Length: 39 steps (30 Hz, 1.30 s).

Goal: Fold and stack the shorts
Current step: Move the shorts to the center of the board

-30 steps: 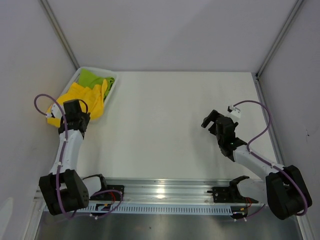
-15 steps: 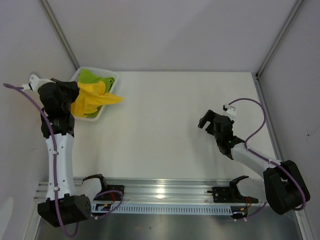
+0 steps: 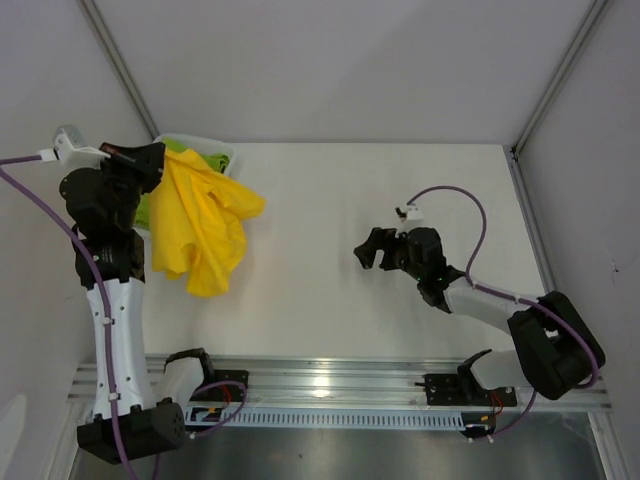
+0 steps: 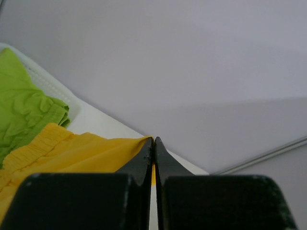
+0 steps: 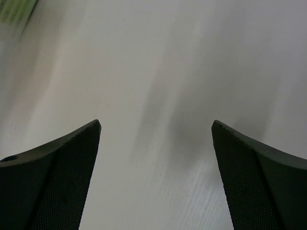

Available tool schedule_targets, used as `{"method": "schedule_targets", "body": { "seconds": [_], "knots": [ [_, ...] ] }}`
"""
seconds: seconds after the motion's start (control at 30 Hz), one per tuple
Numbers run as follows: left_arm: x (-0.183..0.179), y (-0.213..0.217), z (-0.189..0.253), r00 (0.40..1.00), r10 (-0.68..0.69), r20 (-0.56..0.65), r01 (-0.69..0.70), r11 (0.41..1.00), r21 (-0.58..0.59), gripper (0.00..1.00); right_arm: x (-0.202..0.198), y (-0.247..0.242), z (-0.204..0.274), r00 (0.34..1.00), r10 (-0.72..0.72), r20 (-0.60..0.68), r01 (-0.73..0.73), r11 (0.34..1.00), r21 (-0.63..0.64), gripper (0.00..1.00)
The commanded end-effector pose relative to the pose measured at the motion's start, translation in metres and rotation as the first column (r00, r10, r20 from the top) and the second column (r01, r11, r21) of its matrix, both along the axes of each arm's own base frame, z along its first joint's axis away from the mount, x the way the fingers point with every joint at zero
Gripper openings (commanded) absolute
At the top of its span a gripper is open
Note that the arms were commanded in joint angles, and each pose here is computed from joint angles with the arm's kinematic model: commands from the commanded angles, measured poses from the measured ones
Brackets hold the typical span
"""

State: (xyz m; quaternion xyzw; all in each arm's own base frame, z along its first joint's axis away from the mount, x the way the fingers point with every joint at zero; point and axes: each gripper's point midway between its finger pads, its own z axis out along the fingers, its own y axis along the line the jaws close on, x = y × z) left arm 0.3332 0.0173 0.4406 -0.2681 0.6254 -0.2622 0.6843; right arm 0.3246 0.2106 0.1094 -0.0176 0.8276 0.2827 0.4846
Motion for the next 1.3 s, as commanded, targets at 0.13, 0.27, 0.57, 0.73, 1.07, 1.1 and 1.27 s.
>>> {"method": "schedule_targets", "body": {
  "seconds": [0.13, 0.27, 0.57, 0.73, 1.07, 1.1, 1.27],
  "knots": [
    [-0.006, -0.01, -0.018, 0.998, -0.055, -0.002, 0.055, 0.998, 0.024, 0.0, -0.011, 0.118, 0.056, 0.862, 0.471, 0.185, -0.473, 0.88, -0.037, 0.93],
    [-0.01, -0.017, -0.026, 0.995, -0.094, -0.03, 0.095, 0.995, 0.03, 0.0, -0.01, 0.161, 0.072, 0.76, 0.61, 0.225, -0.631, 0.776, 0.029, 0.92],
    [-0.015, -0.02, -0.038, 0.993, -0.102, -0.057, 0.103, 0.995, 0.02, 0.0, -0.051, 0.25, 0.072, 0.648, 0.728, 0.223, -0.754, 0.655, 0.055, 0.94],
    [-0.016, -0.018, -0.042, 0.993, -0.084, -0.077, 0.085, 0.996, 0.009, 0.0, -0.052, 0.277, 0.088, 0.597, 0.756, 0.267, -0.8, 0.586, 0.129, 0.98],
    [-0.009, -0.002, -0.059, 0.99, 0.0, -0.139, -0.006, 0.999, -0.042, 0.0, -0.121, 0.3, 0.084, 0.61, 0.757, 0.235, -0.791, 0.565, 0.233, 0.97],
    [-0.009, 0.0, -0.059, 0.99, 0.006, -0.14, -0.012, 0.999, -0.044, 0.0, -0.131, 0.306, 0.082, 0.6, 0.763, 0.24, -0.798, 0.55, 0.247, 0.96],
    [-0.012, 0.006, -0.056, 0.988, 0.05, -0.149, -0.057, 0.997, -0.045, 0.0, -0.149, 0.318, 0.08, 0.621, 0.738, 0.262, -0.781, 0.557, 0.283, 0.88]
  ]
}}
